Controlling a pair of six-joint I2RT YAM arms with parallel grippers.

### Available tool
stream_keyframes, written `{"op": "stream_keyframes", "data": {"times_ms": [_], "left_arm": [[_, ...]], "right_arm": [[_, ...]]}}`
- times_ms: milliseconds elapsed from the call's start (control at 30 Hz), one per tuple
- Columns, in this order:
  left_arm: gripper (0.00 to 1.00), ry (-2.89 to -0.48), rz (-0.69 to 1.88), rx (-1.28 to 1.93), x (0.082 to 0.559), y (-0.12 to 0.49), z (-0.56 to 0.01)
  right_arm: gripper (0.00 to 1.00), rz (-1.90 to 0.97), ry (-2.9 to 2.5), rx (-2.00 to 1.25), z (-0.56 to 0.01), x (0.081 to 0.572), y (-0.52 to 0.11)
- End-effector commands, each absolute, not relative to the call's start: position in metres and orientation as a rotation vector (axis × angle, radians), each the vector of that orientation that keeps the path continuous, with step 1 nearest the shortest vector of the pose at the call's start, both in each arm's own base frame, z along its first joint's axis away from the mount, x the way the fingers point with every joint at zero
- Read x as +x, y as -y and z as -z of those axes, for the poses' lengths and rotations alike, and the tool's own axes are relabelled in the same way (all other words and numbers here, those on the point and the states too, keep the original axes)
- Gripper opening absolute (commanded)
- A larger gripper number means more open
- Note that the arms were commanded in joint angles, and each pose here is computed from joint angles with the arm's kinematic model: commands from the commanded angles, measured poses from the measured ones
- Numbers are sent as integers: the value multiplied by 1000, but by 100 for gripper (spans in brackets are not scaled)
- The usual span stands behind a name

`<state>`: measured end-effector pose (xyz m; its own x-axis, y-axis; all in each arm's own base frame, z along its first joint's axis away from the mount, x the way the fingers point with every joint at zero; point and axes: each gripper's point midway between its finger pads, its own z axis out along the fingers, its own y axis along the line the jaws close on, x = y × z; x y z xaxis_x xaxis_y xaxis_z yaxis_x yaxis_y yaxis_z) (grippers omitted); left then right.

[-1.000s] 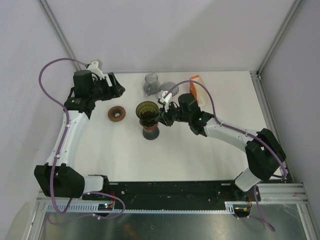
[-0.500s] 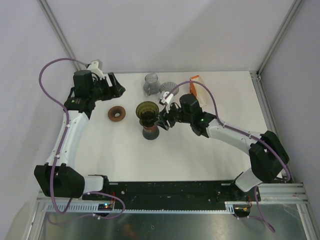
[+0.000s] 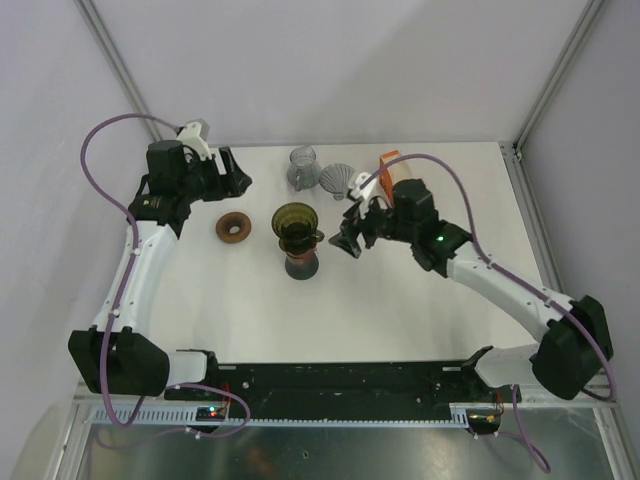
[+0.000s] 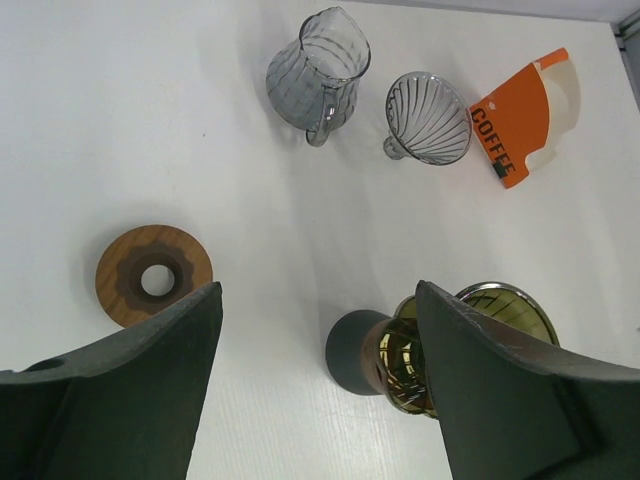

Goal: Place the coffee filter in the dripper

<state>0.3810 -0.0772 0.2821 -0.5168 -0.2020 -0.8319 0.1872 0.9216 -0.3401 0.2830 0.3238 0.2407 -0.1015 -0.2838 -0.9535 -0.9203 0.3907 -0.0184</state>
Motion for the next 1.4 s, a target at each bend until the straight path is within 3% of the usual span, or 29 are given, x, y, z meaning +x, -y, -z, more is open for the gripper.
{"op": "stream_keyframes", "data": {"times_ms": [0,167,300,467,633,867,1067,1367], "left_arm": [[82,-2027,456,108,380,78,-285],[82,-2041,400,191,380,74,-272],[82,-2061,334,266,381,68,-257],[83,-2120,309,316,383,64,-227],[82,-2147,338,374,382,67,-207],[82,-2172,295,377,383,61,-192],[82,-2184,298,377,382,61,-187],[82,-2219,299,362,385,60,-175]], "right_arm": [[75,-703,-1656,-933,-269,300,-278],[63,-486,-1772,-484,-273,381,-194],[55,-354,-1761,-383,-261,427,-153],[60,-291,-1667,-722,-247,461,-160],[60,-287,-1637,-846,-245,502,-143],[56,-386,-1653,-1125,-211,518,-138],[59,-260,-1611,-1312,-191,534,-135],[55,-95,-1564,-1482,-174,550,-136]]}}
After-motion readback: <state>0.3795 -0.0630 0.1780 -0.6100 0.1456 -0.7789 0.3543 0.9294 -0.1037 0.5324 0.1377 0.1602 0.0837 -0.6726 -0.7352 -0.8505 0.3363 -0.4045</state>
